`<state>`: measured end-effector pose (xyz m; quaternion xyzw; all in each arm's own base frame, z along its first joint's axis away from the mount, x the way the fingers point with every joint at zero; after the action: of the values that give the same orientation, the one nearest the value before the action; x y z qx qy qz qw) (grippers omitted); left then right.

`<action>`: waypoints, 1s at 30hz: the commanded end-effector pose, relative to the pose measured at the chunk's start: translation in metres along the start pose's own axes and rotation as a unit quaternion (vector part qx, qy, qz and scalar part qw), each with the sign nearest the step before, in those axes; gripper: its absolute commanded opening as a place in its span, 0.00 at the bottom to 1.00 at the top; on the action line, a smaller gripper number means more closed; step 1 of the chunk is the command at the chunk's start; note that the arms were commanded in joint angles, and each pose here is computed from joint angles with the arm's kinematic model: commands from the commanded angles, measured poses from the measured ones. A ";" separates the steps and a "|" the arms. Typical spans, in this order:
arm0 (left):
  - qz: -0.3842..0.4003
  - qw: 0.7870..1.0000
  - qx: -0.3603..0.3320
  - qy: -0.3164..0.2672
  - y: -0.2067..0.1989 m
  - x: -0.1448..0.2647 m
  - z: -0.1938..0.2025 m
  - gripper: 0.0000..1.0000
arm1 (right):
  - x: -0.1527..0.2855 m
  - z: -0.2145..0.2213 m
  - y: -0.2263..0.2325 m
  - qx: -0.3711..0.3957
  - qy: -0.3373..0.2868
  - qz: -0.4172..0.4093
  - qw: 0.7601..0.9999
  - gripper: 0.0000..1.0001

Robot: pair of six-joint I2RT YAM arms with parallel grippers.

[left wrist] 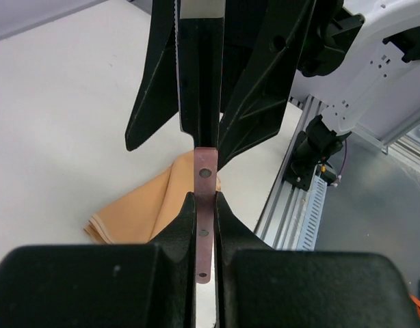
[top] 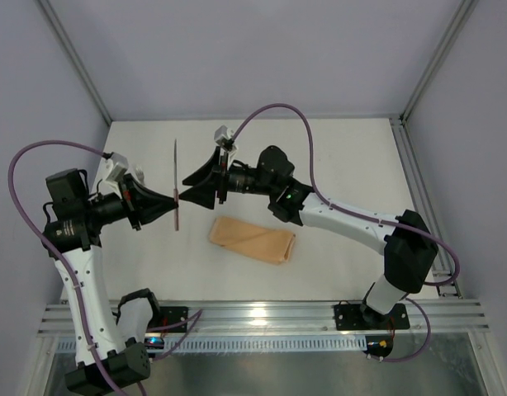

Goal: Fold the napkin into a case and place the utensils inside
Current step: Pass from the left arm to the right

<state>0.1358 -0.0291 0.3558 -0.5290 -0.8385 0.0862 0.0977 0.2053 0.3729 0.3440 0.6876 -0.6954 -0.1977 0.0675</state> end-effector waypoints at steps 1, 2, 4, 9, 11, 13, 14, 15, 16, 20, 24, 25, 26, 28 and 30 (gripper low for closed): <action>0.017 1.000 -0.007 -0.009 0.001 -0.001 -0.005 0.00 | -0.007 -0.020 0.020 0.022 -0.024 -0.062 0.998 0.56; 0.017 1.000 -0.004 -0.009 0.002 -0.001 -0.005 0.00 | -0.007 -0.019 0.020 0.023 -0.021 -0.065 0.997 0.56; 0.016 1.000 -0.004 -0.008 0.004 -0.001 -0.004 0.00 | -0.004 -0.020 0.022 0.027 -0.016 -0.064 0.997 0.56; 0.009 1.000 -0.004 -0.005 0.008 -0.002 0.000 0.00 | 0.005 -0.027 0.031 0.033 -0.015 -0.071 0.997 0.56; 0.006 1.000 -0.005 -0.003 0.010 -0.002 0.001 0.00 | 0.004 -0.033 0.035 0.031 -0.017 -0.081 0.996 0.56; 0.008 1.000 -0.006 -0.004 0.009 -0.002 0.002 0.00 | 0.001 -0.033 0.033 0.025 -0.017 -0.080 0.996 0.56; 0.012 1.000 -0.006 -0.005 0.009 -0.002 0.002 0.00 | -0.001 -0.034 0.032 0.020 -0.019 -0.078 0.997 0.56; 0.012 1.000 -0.005 -0.005 0.008 -0.002 0.002 0.00 | -0.002 -0.034 0.032 0.017 -0.018 -0.078 0.997 0.56; 0.012 1.000 -0.008 -0.006 0.007 -0.002 0.001 0.00 | -0.005 -0.031 0.028 0.012 -0.015 -0.077 0.997 0.55; 0.015 1.000 -0.009 -0.007 0.004 -0.002 0.001 0.00 | -0.014 -0.028 0.026 -0.001 -0.011 -0.081 0.997 0.51; 0.020 1.000 -0.012 -0.009 0.003 -0.002 0.000 0.00 | -0.019 -0.025 0.023 -0.010 -0.007 -0.078 0.997 0.49; 0.021 1.000 -0.014 -0.010 0.003 -0.002 -0.001 0.00 | -0.020 -0.024 0.023 -0.013 -0.005 -0.078 0.997 0.48; 0.023 1.000 -0.014 -0.011 0.002 -0.002 -0.001 0.00 | -0.020 -0.024 0.023 -0.014 -0.005 -0.078 0.997 0.48; 0.031 0.999 -0.017 -0.014 0.002 -0.002 -0.002 0.00 | -0.020 -0.023 0.021 -0.016 -0.001 -0.071 0.997 0.48; 0.034 0.999 -0.018 -0.016 0.002 -0.002 -0.003 0.00 | -0.021 -0.019 0.018 -0.020 0.008 -0.062 0.998 0.48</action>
<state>0.1416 -0.0275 0.3490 -0.5306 -0.8361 0.0946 0.1020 0.1984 0.3872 0.3533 0.7248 -0.6501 -0.2076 0.0946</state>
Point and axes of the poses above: each gripper's point midway between its finger pads, its own x axis back along the fingers, its own y axis along the line the jaws close on, z = x × y, the point moved 10 cm from there along x, back along the fingers, and after that the axes turned 4 degrees about -x, right-handed, at the moved point
